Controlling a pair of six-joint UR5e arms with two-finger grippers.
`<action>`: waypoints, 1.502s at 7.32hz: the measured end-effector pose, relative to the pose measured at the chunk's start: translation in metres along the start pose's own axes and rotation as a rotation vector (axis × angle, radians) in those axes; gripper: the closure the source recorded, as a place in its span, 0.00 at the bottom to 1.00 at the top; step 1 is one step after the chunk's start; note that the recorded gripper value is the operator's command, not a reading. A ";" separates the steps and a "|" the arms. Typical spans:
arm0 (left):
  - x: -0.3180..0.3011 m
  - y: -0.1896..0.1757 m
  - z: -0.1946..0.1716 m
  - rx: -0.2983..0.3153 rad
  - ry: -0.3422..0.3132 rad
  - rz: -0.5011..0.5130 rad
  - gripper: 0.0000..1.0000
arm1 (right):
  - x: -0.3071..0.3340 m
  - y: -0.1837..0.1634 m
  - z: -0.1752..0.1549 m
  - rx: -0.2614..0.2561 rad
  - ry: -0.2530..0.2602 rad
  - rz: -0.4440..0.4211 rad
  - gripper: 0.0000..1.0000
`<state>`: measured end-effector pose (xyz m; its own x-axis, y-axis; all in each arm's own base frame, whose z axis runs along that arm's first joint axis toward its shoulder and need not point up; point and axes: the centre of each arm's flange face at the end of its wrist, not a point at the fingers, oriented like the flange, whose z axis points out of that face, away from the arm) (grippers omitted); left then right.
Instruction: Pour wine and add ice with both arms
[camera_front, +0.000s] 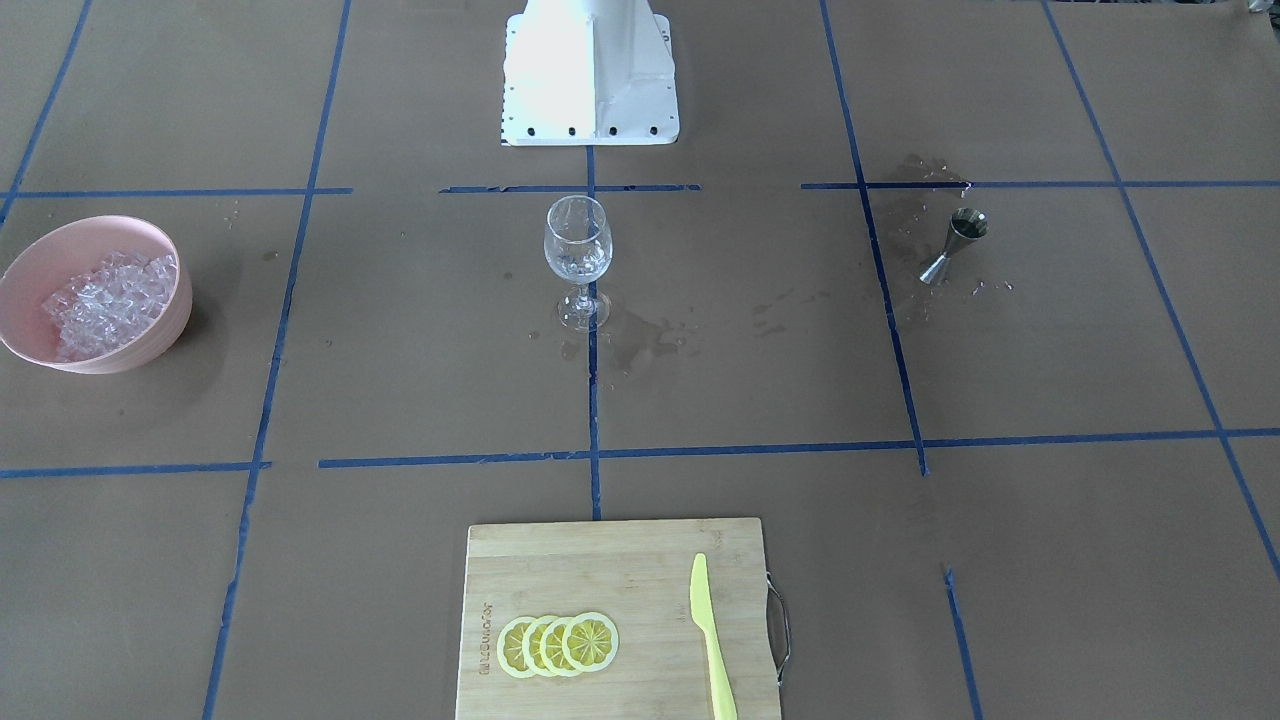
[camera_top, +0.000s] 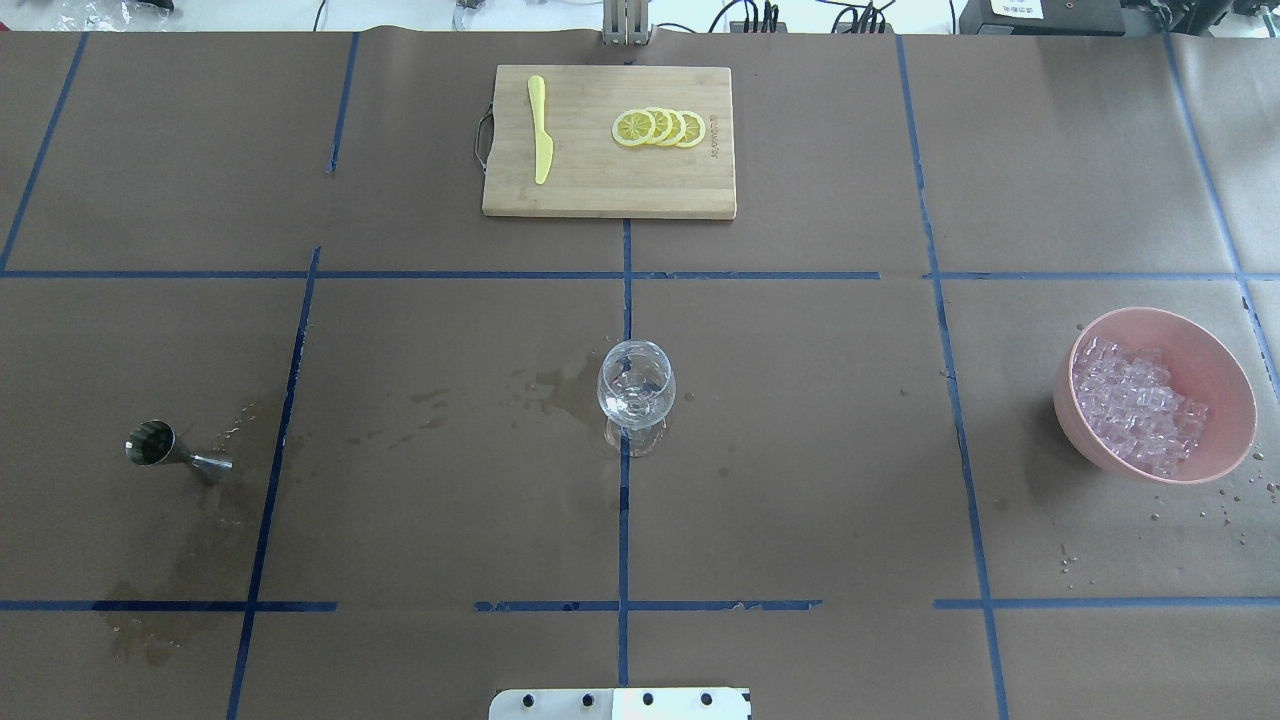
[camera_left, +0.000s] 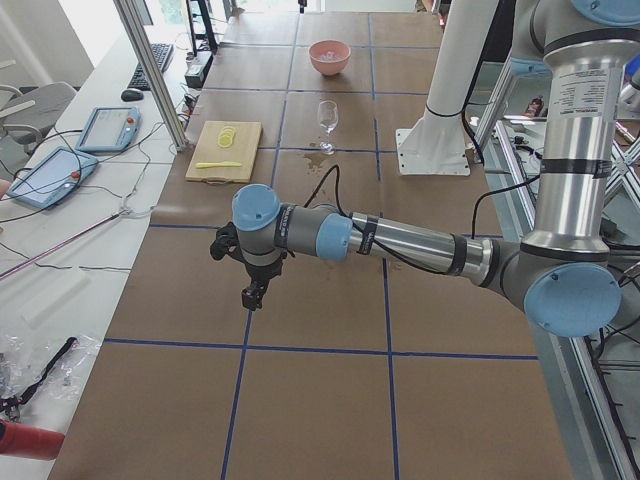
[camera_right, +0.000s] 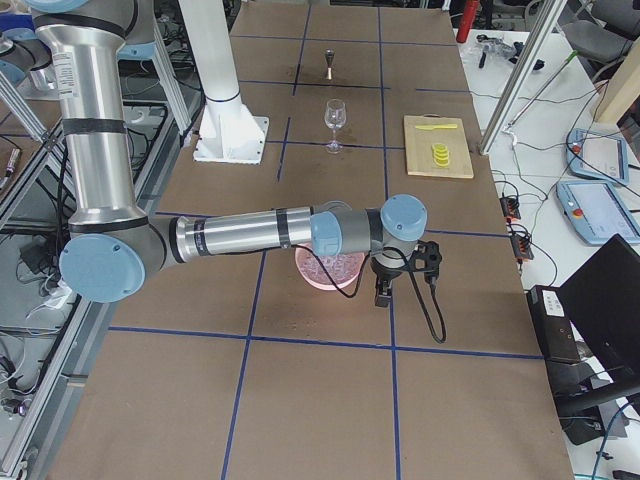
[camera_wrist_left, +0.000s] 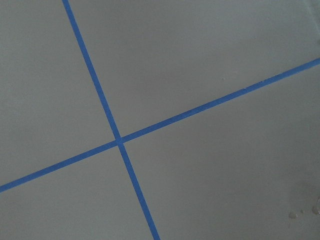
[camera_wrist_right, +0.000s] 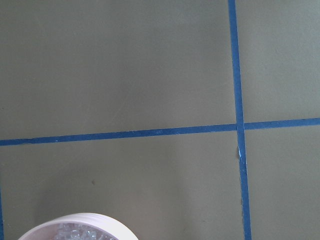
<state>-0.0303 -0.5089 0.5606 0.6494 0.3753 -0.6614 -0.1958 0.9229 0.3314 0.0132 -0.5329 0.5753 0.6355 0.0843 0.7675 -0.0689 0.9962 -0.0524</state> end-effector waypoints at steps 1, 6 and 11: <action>0.001 0.002 -0.002 0.007 0.000 0.009 0.00 | 0.000 0.000 0.001 -0.001 0.001 0.000 0.00; 0.097 -0.007 -0.059 0.160 0.034 0.148 0.00 | -0.014 0.016 0.006 0.016 -0.158 -0.098 0.00; 0.195 0.045 0.023 0.155 -0.075 0.170 0.00 | -0.044 0.044 0.023 0.057 -0.252 -0.236 0.00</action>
<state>0.1043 -0.3957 0.4615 0.6705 0.5115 -0.5375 -0.1958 0.8207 0.5368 -0.0356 -0.4932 0.5539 0.4294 -0.1630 0.8883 0.0098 0.9844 0.1759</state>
